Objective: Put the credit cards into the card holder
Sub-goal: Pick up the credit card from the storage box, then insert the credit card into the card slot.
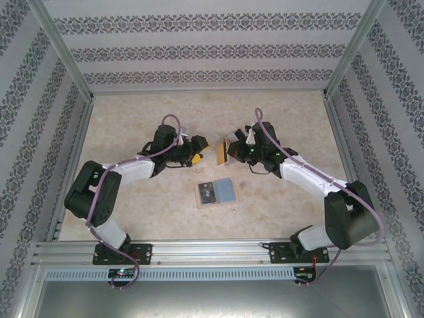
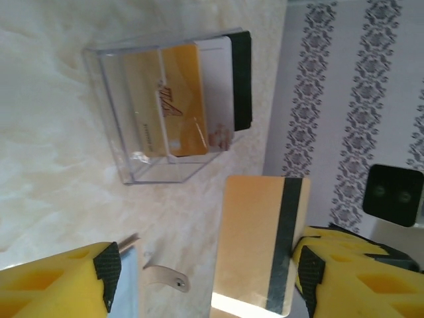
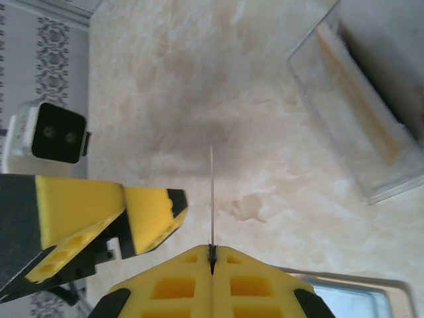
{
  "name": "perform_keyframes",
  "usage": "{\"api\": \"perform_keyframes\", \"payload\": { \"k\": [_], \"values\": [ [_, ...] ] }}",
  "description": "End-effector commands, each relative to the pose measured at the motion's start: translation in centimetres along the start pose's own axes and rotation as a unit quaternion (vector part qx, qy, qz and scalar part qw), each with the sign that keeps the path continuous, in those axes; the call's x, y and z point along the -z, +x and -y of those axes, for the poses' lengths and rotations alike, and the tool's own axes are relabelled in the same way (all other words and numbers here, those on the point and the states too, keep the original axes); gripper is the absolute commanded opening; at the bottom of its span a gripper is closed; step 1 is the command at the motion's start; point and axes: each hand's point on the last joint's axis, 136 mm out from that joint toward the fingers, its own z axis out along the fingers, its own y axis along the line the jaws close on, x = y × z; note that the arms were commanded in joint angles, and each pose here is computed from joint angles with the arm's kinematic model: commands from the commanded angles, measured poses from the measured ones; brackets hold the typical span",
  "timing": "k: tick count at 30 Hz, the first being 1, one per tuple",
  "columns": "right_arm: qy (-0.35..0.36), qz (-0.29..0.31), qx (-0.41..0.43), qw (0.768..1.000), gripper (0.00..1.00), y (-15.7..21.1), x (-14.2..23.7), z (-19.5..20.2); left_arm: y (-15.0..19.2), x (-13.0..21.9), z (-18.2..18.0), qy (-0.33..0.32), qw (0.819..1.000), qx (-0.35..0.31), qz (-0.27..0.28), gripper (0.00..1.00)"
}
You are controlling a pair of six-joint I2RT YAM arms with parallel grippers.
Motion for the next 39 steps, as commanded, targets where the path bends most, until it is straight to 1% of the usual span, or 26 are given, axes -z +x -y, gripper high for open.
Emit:
{"api": "perform_keyframes", "payload": {
  "k": [1, 4, 7, 11, 17, 19, 22, 24, 27, 29, 30, 33, 34, 37, 39],
  "values": [
    [-0.073, 0.008, -0.013, 0.997, 0.00, -0.6, 0.7, -3.1, -0.2, -0.3, 3.2, 0.065, 0.998, -0.010, -0.018, 0.69],
    [-0.082, 0.002, -0.018, 0.996, 0.00, -0.6, 0.5, -3.2, 0.2, -0.7, 3.2, 0.070, 0.997, -0.006, -0.029, 0.63],
    [-0.091, -0.006, -0.024, 0.996, 0.00, -0.5, 0.2, -3.2, 0.3, -1.0, 3.6, 0.081, 0.996, -0.004, -0.034, 0.54],
    [-0.096, -0.010, -0.035, 0.995, 0.00, -0.5, -0.2, -2.9, 0.5, -1.0, 4.3, 0.098, 0.994, -0.007, -0.041, 0.42],
    [-0.086, -0.014, -0.050, 0.995, 0.00, -0.5, -0.8, -2.0, 0.7, -0.9, 4.4, 0.105, 0.993, -0.003, -0.044, 0.18],
    [-0.083, -0.018, -0.055, 0.995, 0.00, -0.4, -1.1, -1.6, 0.7, -0.9, 4.6, 0.111, 0.993, -0.001, -0.044, 0.14],
    [-0.080, -0.019, -0.059, 0.995, 0.00, -0.3, -1.3, -1.4, 0.8, -0.7, 4.8, 0.116, 0.992, 0.004, -0.044, 0.04],
    [-0.076, -0.019, -0.061, 0.995, 0.00, -0.3, -1.4, -1.1, 0.8, -0.6, 4.8, 0.118, 0.992, 0.008, -0.044, 0.00],
    [-0.072, -0.023, -0.065, 0.995, 0.00, -0.2, -1.6, -0.9, 0.9, -0.5, 4.7, 0.118, 0.992, 0.017, -0.042, 0.00],
    [-0.070, -0.025, -0.066, 0.995, 0.00, -0.1, -1.7, -0.7, 0.9, -0.5, 4.4, 0.114, 0.992, 0.035, -0.041, 0.00],
    [-0.066, -0.025, -0.065, 0.995, 0.02, 0.0, -1.6, -0.5, 0.9, -0.4, 4.3, 0.114, 0.992, 0.048, -0.040, 0.00],
    [-0.032, -0.021, -0.057, 0.998, 0.19, 0.3, -1.3, 0.9, 0.9, 0.0, 2.9, 0.089, 0.990, 0.102, -0.025, 0.00],
    [-0.015, -0.022, -0.054, 0.998, 0.23, 0.6, -1.2, 1.6, 1.0, 0.1, 2.2, 0.077, 0.990, 0.119, -0.020, 0.00],
    [0.033, -0.032, -0.034, 0.998, 0.25, 1.5, -0.9, 3.5, 1.7, 0.8, -0.1, 0.025, 0.985, 0.172, -0.010, 0.00],
    [0.065, -0.046, -0.019, 0.997, 0.26, 2.4, -0.7, 4.7, 2.2, 1.3, -1.0, 0.004, 0.982, 0.186, -0.006, 0.00]
  ]
}}
